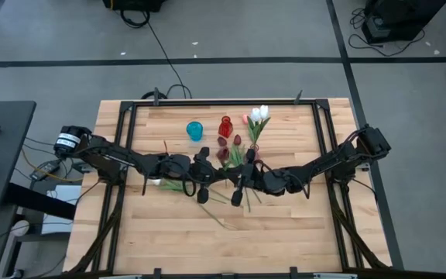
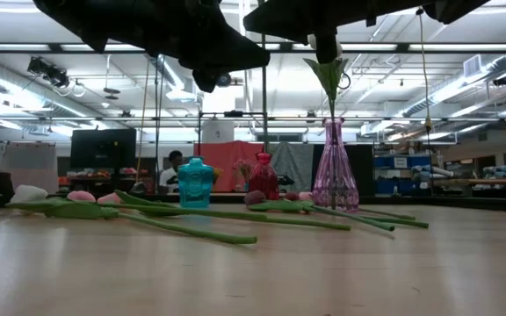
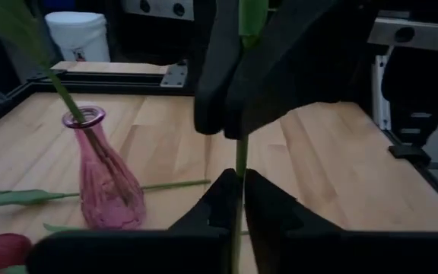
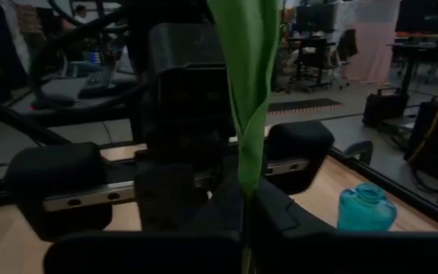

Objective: Sort flowers into vase by color
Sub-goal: Put the left red flower into the red vase

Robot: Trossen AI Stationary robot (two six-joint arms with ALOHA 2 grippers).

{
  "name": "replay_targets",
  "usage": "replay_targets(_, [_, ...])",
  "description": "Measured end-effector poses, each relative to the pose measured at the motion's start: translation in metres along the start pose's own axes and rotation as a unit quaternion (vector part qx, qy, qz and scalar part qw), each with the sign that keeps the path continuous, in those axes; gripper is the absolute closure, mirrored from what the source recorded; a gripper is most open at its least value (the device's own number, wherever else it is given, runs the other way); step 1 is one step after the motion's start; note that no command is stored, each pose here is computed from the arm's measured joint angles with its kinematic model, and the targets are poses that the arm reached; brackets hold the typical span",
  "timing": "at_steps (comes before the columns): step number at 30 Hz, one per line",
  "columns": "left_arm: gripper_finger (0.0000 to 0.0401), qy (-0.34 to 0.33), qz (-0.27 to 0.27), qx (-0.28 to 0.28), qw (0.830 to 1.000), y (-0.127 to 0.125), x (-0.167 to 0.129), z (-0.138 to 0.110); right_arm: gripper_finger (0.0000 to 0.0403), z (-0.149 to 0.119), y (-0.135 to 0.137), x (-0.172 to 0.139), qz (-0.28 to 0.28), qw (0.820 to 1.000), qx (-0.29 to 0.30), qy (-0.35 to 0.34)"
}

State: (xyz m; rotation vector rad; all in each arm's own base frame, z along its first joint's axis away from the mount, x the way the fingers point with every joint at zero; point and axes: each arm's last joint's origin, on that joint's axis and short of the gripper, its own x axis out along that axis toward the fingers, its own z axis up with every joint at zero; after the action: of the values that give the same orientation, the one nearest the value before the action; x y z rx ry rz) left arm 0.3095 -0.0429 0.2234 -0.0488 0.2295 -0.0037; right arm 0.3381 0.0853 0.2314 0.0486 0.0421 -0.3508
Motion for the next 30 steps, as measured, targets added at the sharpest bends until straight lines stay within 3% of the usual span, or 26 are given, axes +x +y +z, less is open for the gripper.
replay_targets(6, [0.0290, 0.004, 0.001, 0.014, 1.000, 0.000, 0.000, -0.001, 0.0394, 0.001, 0.000, 0.000, -0.007, 1.000, 0.003, -0.005])
replay_targets(10, [0.0261, -0.004, 0.006, 0.047, 0.999, 0.003, -0.014, 0.005, 0.0394, 0.006, 0.000, 0.002, -0.036, 0.999, -0.006, -0.010])
replay_targets(15, [0.0255, -0.026, 0.017, 0.082, 0.996, 0.014, -0.055, 0.008, 0.0394, 0.017, -0.001, 0.007, -0.065, 0.998, -0.018, -0.018])
replay_targets(20, [0.0255, -0.040, 0.015, 0.082, 0.996, 0.017, -0.093, 0.004, 0.0395, 0.029, -0.002, 0.014, -0.057, 0.998, -0.038, 0.004])
replay_targets(23, [0.0255, -0.038, 0.014, 0.082, 0.996, 0.019, -0.105, -0.003, 0.0395, 0.047, -0.003, 0.009, -0.051, 0.997, -0.050, 0.015])
replay_targets(26, [0.0255, -0.037, 0.016, 0.082, 0.996, 0.020, -0.111, -0.007, 0.0395, 0.071, -0.009, -0.002, 0.000, 0.999, -0.032, -0.006])
replay_targets(30, [0.0255, -0.033, 0.028, 0.087, 0.995, 0.022, -0.112, -0.011, 0.0395, 0.102, -0.032, -0.016, 0.022, 0.999, -0.020, -0.034])
